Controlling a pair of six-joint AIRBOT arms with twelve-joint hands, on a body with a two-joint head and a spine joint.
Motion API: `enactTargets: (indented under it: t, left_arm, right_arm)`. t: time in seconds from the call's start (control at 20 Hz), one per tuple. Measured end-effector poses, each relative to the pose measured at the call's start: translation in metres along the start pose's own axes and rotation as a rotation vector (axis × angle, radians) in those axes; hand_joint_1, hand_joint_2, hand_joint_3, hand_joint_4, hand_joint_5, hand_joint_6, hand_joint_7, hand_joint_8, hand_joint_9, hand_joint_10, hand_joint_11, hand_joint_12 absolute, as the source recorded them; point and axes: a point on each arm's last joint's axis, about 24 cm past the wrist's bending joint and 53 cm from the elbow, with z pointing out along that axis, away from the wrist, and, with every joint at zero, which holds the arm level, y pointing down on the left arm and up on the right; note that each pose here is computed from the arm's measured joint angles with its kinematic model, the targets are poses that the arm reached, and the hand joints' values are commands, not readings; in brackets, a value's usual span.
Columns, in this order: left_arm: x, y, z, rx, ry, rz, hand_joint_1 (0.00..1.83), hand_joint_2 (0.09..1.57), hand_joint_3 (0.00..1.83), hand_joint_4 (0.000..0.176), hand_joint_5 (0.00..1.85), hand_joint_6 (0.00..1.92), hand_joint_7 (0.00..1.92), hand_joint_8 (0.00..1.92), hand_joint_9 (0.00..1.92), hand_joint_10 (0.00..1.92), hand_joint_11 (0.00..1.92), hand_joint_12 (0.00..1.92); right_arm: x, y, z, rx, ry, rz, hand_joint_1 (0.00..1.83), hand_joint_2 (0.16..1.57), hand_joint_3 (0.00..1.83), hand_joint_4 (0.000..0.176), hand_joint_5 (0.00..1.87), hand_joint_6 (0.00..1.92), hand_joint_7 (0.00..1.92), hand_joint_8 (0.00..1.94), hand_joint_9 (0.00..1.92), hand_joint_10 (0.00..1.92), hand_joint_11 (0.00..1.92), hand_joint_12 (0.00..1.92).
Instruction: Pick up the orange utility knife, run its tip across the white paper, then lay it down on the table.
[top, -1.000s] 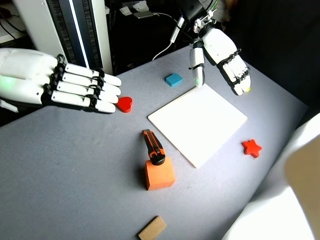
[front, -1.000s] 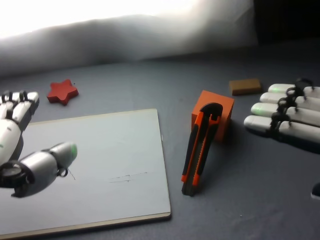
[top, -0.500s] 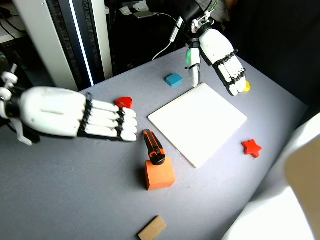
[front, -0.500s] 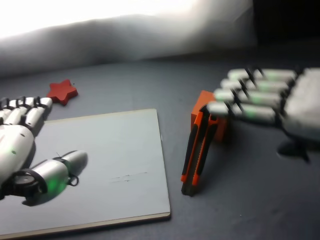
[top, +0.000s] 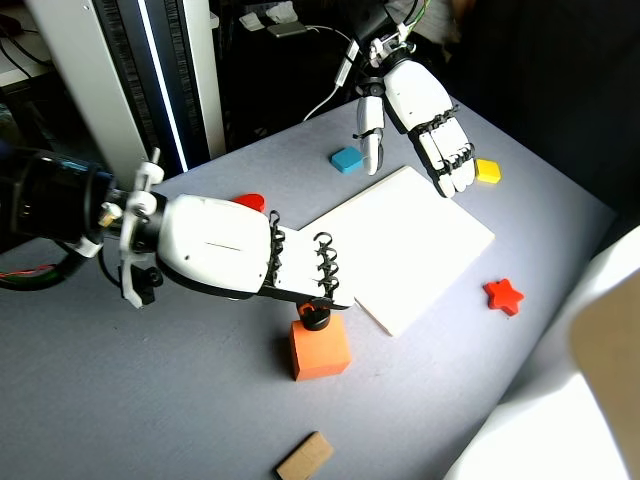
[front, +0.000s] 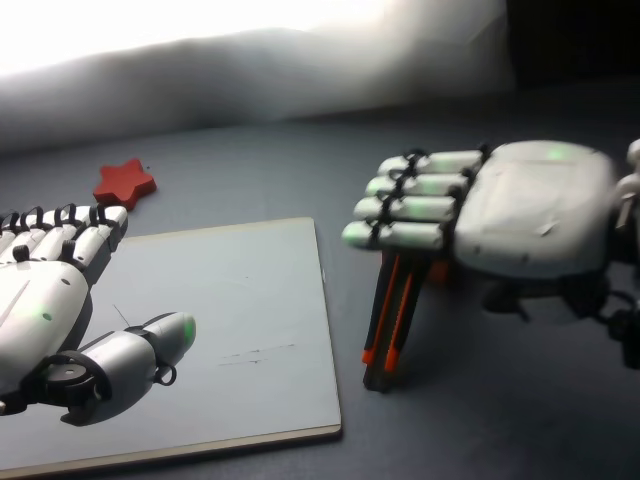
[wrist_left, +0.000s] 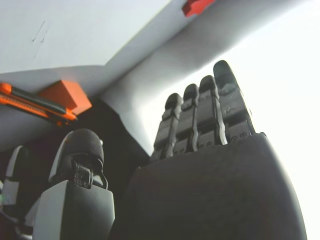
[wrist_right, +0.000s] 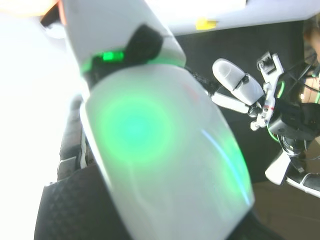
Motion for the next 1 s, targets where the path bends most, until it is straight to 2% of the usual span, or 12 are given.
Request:
enactTargets:
  t: [0.15, 0.25, 0.55, 0.7, 0.9, 1.0]
  left_arm:
    - [0.0, 0.003, 0.005, -0.011, -0.006, -0.009, 0.09, 1.28, 0.0, 0.0, 0.0, 0.0, 0.0, 0.0, 0.0, 0.0, 0.0, 0.29]
    - [-0.003, 0.004, 0.007, -0.013, -0.016, -0.012, 0.09, 1.28, 0.0, 0.0, 0.0, 0.0, 0.0, 0.0, 0.0, 0.0, 0.0, 0.3]
    - [-0.001, 0.006, 0.007, -0.019, -0.011, -0.009, 0.08, 1.29, 0.0, 0.0, 0.0, 0.0, 0.0, 0.0, 0.0, 0.0, 0.0, 0.12]
    - [-0.001, 0.008, 0.007, -0.026, -0.01, -0.01, 0.11, 1.28, 0.0, 0.0, 0.0, 0.0, 0.0, 0.0, 0.0, 0.0, 0.0, 0.16]
    - [0.002, 0.008, 0.007, -0.031, -0.002, -0.017, 0.09, 1.28, 0.0, 0.0, 0.0, 0.0, 0.0, 0.0, 0.01, 0.0, 0.0, 0.34]
    - [0.002, 0.008, 0.007, -0.032, -0.004, -0.018, 0.08, 1.28, 0.0, 0.0, 0.0, 0.0, 0.0, 0.0, 0.0, 0.0, 0.0, 0.35]
  right_arm:
    - [0.007, 0.008, 0.017, -0.021, 0.02, -0.033, 1.24, 1.1, 0.0, 0.0, 0.0, 0.0, 0.0, 0.0, 0.0, 0.0, 0.0, 0.0]
    - [0.007, 0.004, 0.027, -0.001, 0.032, -0.053, 1.22, 1.1, 0.0, 0.0, 0.0, 0.0, 0.0, 0.0, 0.0, 0.0, 0.0, 0.0]
    - [0.024, -0.015, 0.042, 0.08, 0.101, -0.064, 1.26, 1.09, 0.0, 0.0, 0.0, 0.0, 0.0, 0.0, 0.0, 0.0, 0.0, 0.0]
    - [0.027, -0.018, 0.05, 0.087, 0.107, -0.064, 1.21, 1.11, 0.0, 0.0, 0.0, 0.0, 0.0, 0.0, 0.0, 0.0, 0.0, 0.0]
    - [0.027, -0.011, 0.063, 0.072, 0.107, -0.076, 1.24, 1.11, 0.0, 0.0, 0.0, 0.0, 0.0, 0.0, 0.0, 0.0, 0.0, 0.0]
    - [0.027, -0.009, 0.07, 0.068, 0.108, -0.077, 1.24, 1.11, 0.0, 0.0, 0.0, 0.0, 0.0, 0.0, 0.0, 0.0, 0.0, 0.0]
